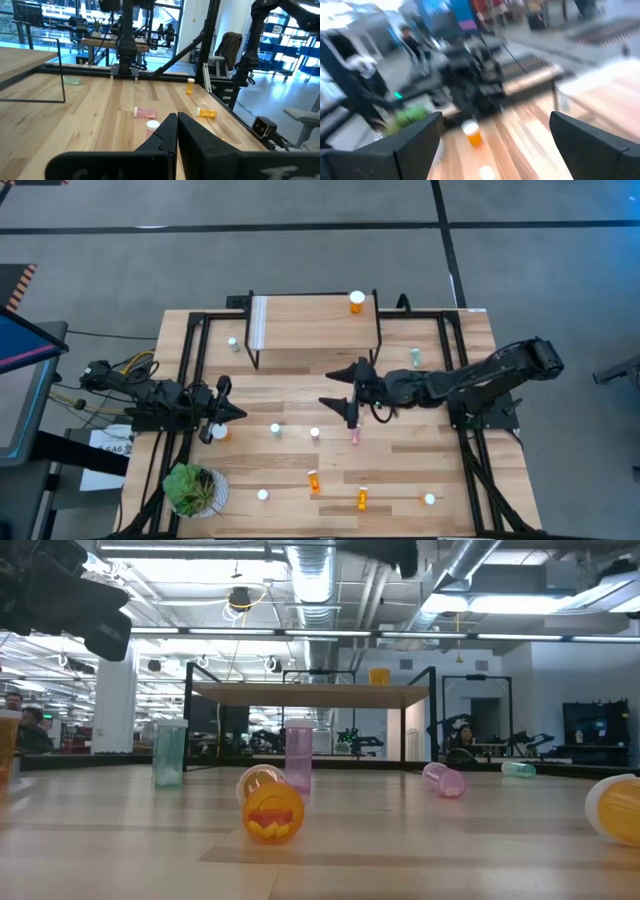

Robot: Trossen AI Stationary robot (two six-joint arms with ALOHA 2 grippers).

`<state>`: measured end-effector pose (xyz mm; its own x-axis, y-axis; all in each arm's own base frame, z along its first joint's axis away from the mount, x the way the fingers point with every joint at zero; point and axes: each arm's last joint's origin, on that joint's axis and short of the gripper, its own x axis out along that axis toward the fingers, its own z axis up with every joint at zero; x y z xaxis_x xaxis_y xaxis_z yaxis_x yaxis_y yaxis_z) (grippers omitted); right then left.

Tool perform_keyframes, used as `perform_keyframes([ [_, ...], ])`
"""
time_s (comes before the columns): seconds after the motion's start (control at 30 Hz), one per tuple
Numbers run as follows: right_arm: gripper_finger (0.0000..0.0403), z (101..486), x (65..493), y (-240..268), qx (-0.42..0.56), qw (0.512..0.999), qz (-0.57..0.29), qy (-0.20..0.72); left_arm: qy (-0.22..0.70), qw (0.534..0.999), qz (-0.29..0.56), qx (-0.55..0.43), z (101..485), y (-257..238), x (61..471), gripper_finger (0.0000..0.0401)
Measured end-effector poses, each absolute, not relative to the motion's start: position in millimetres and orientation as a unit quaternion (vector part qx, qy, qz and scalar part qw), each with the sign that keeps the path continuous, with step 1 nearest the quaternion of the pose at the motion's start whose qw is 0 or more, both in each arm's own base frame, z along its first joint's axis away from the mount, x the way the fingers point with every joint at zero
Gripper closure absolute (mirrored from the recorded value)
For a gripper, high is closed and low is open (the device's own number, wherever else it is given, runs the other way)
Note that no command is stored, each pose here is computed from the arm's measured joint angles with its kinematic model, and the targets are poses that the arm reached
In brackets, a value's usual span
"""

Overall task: Pick and place medicine bottles onto shelf by color
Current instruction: Put the large orange pill bottle on the shelf aligned with the other large orange pill bottle

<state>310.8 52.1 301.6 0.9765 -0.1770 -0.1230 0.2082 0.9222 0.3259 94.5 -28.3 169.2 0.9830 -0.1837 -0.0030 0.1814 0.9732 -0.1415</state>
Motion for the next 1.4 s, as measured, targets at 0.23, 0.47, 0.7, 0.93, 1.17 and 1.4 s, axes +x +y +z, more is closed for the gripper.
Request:
perform_keyframes([
  [0.23,0.0012,294,311,47,0.184,0.974,-0.105,0.076,0.008,0.993,-0.092,-0.07,169,-28,95,0.0401],
  [0.47,0.0012,297,311,48,0.2,0.973,-0.091,0.067,0.008,0.993,-0.092,-0.07,169,-28,95,0.0401],
  [0.7,0.0012,298,312,44,0.25,0.961,-0.1,0.054,0.008,0.993,-0.092,-0.071,169,-28,95,0.0401],
  [0.93,0.0012,292,311,43,0.242,0.96,-0.111,0.082,0.008,0.993,-0.092,-0.071,169,-28,95,0.0401],
  [1.17,0.0012,296,312,43,0.227,0.966,-0.105,0.063,0.008,0.993,-0.092,-0.071,169,-28,95,0.0401],
  [1.4,0.0012,317,308,71,0.009,0.999,-0.027,-0.014,0.008,0.993,-0.092,-0.071,169,-28,95,0.0401],
])
